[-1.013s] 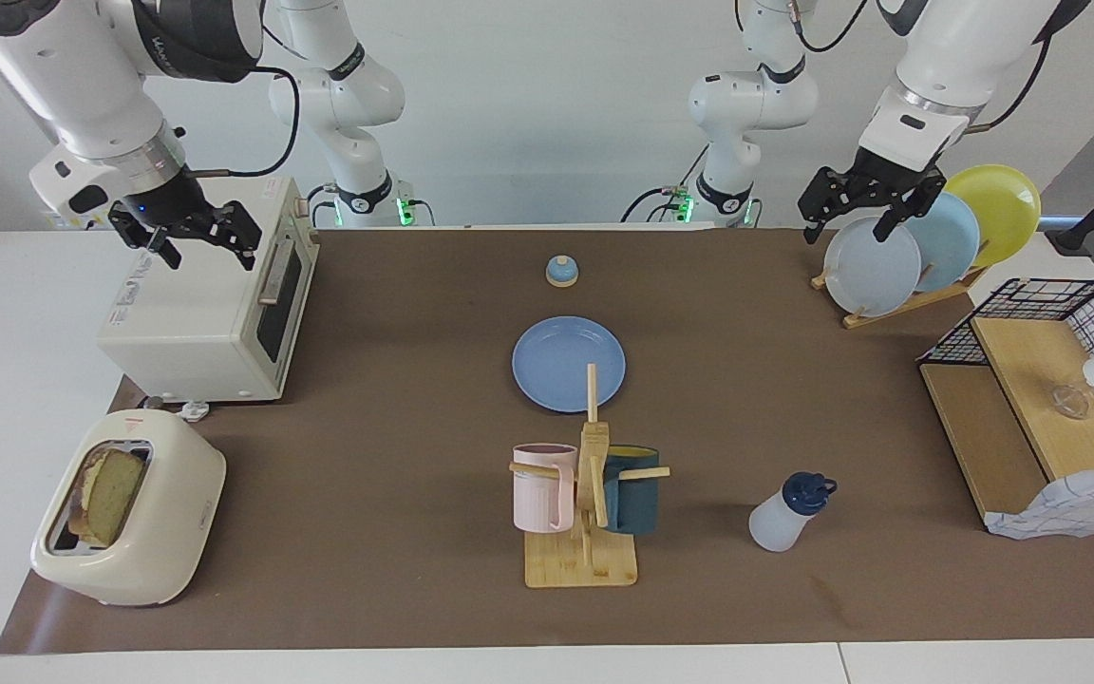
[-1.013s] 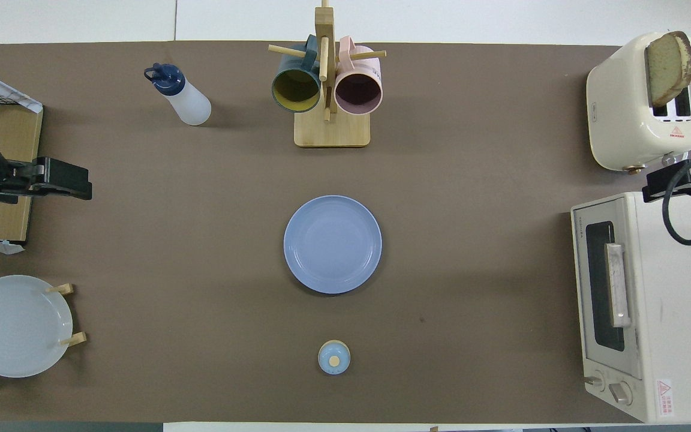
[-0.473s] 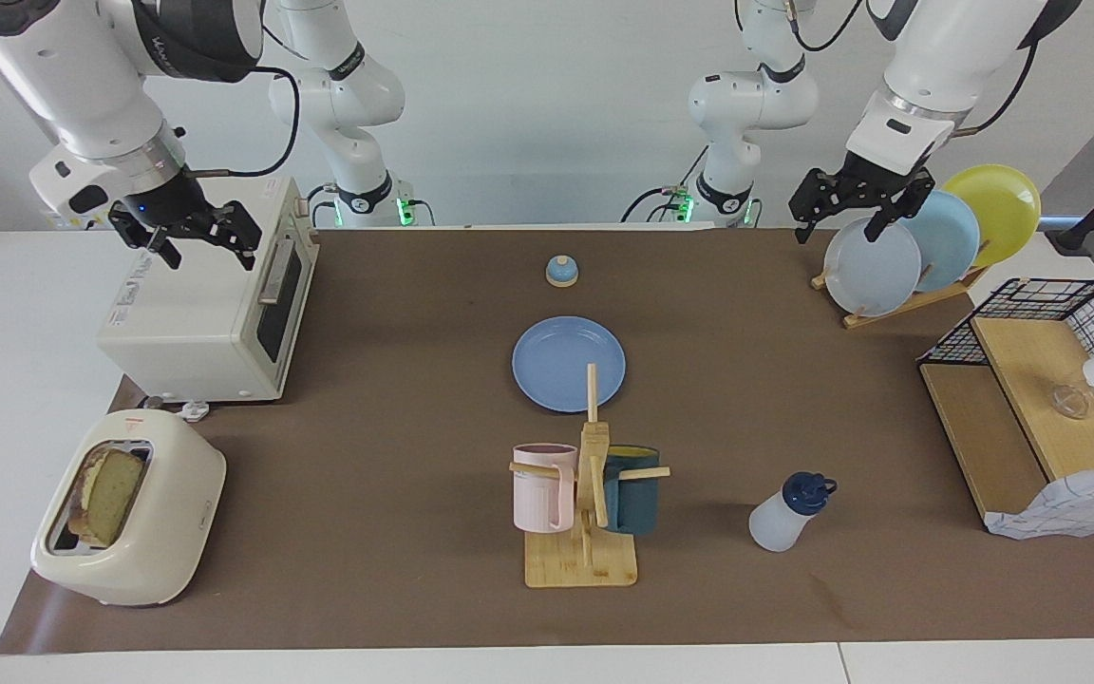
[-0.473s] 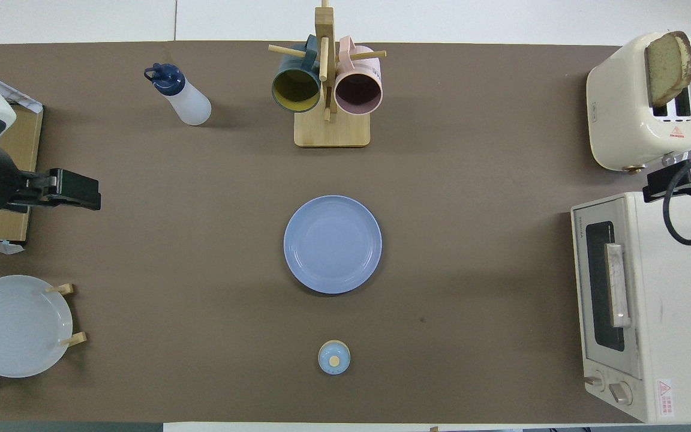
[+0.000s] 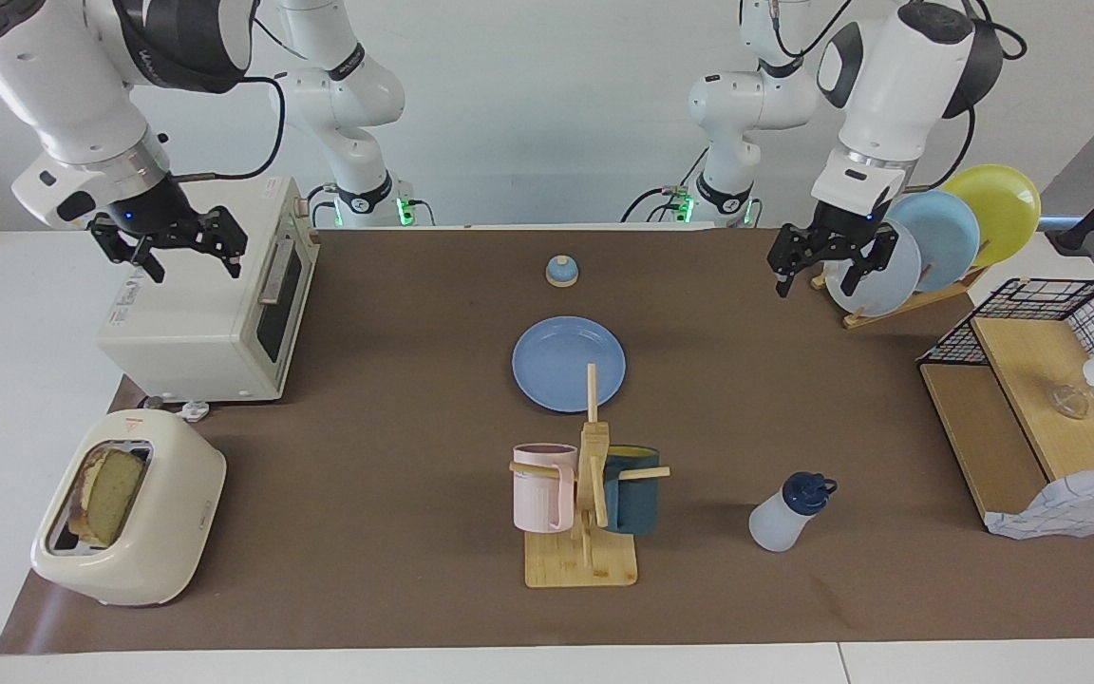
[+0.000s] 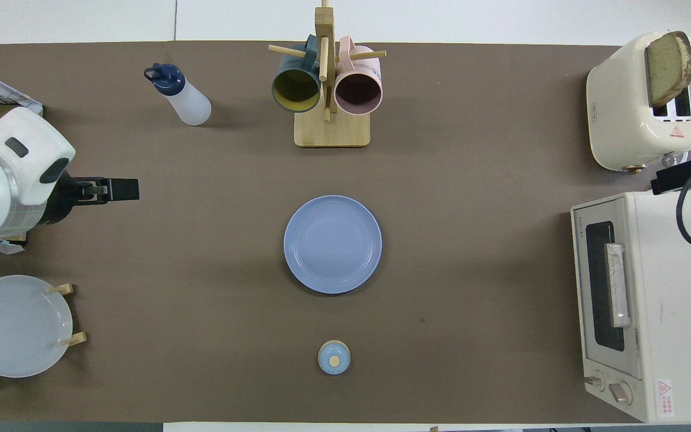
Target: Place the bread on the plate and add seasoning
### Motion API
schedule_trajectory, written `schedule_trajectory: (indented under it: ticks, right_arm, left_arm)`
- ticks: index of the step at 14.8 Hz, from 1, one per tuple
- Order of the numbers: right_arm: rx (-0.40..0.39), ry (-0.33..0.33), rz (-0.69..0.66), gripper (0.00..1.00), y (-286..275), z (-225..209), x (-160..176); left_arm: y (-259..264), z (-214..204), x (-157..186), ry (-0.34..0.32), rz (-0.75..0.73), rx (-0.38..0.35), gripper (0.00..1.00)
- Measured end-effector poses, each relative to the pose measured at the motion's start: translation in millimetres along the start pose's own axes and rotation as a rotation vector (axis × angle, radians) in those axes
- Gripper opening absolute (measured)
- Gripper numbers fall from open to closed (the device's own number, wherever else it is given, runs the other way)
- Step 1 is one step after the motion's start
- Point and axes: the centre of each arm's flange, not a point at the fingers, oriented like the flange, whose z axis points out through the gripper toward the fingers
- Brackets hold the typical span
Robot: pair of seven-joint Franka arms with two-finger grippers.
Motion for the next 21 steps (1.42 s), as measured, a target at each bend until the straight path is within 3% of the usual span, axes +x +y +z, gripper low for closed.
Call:
schedule_trajectory:
  ticks: [4, 10, 18, 21]
  right_arm:
    - [-0.024, 0.062, 0.006, 0.98, 23.3, 27.5, 24.3]
    - [-0.106, 0.151, -0.108, 0.97, 83.4, 47.1, 101.6]
    - [-0.154, 0.253, -0.133, 0.97, 98.6, 80.1, 123.9]
    - [-0.106, 0.293, -0.121, 0.97, 91.0, 89.2, 131.5]
  left_arm:
    - [9.0, 42.4, -13.1, 0.11, 0.004, -0.022, 1.0]
    - [14.1, 94.3, -24.6, 0.247, 0.016, -0.053, 1.0]
    - [13.8, 161.1, -31.3, 0.354, 0.013, -0.086, 1.0]
    - [14.3, 185.7, -29.9, 0.392, 0.009, -0.099, 1.0]
